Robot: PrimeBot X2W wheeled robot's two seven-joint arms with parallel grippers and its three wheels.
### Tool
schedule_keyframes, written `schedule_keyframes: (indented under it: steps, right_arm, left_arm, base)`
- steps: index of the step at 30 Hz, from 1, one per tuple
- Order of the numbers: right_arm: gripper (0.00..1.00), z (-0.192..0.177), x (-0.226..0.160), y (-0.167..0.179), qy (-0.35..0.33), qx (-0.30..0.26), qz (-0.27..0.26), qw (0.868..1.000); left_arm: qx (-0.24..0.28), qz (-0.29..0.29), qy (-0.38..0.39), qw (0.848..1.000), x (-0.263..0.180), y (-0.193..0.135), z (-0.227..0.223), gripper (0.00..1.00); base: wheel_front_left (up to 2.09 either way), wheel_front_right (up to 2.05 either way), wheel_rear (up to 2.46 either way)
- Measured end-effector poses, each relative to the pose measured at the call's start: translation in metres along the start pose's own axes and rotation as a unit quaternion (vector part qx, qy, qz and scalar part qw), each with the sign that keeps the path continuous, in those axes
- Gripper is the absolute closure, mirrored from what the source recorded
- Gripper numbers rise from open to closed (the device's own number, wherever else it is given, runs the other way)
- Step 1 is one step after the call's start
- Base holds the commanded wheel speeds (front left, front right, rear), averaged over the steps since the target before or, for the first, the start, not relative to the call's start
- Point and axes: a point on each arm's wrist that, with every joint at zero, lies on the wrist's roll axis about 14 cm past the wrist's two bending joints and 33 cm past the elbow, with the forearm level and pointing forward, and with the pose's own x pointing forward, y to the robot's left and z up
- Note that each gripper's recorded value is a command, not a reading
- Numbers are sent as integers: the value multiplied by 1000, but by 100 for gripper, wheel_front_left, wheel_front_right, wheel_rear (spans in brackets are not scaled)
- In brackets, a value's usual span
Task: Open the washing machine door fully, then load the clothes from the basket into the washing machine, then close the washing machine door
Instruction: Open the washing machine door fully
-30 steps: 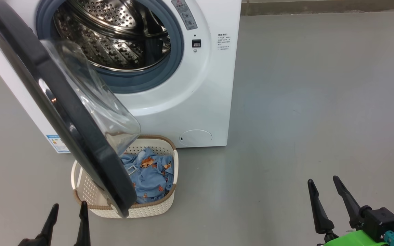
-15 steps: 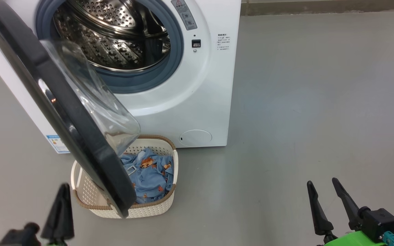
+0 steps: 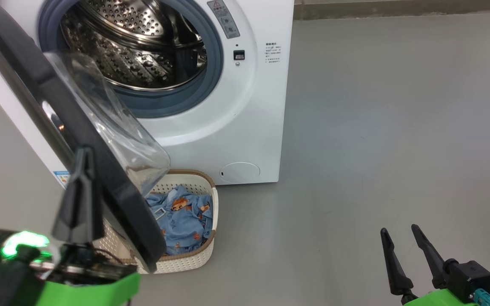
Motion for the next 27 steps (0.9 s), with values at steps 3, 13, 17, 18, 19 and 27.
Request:
schedule_keyframes:
  steps: [3, 13, 17, 18, 19, 27]
  right_arm:
    - [0, 0, -1, -1, 1, 0, -1, 1000]
    - [0, -4, -3, 0, 6, 5, -2, 1000]
    - [0, -8, -4, 1, 12, 9, -1, 1000]
    - [0, -9, -4, 0, 13, 9, -2, 1000]
    - [0, -9, -4, 0, 14, 9, -2, 1000]
    - [0, -13, -5, -2, 19, 10, -6, 1000]
  left_arm:
    - [-19, -36, -7, 999, 3, -25, 3, 100]
    - [-76, -118, 63, 988, -11, -84, -39, 100]
    - [-105, -137, 131, 976, -34, -105, -75, 100]
    - [-108, -140, 140, 974, -37, -107, -80, 100]
    - [-112, -141, 147, 973, -39, -109, -84, 100]
    - [-116, -132, 202, 963, -54, -106, -117, 100]
  base:
    - [0, 0, 0]
    - [0, 0, 0]
    - [0, 0, 0]
    - [0, 0, 0]
    - [0, 0, 0]
    - [0, 0, 0]
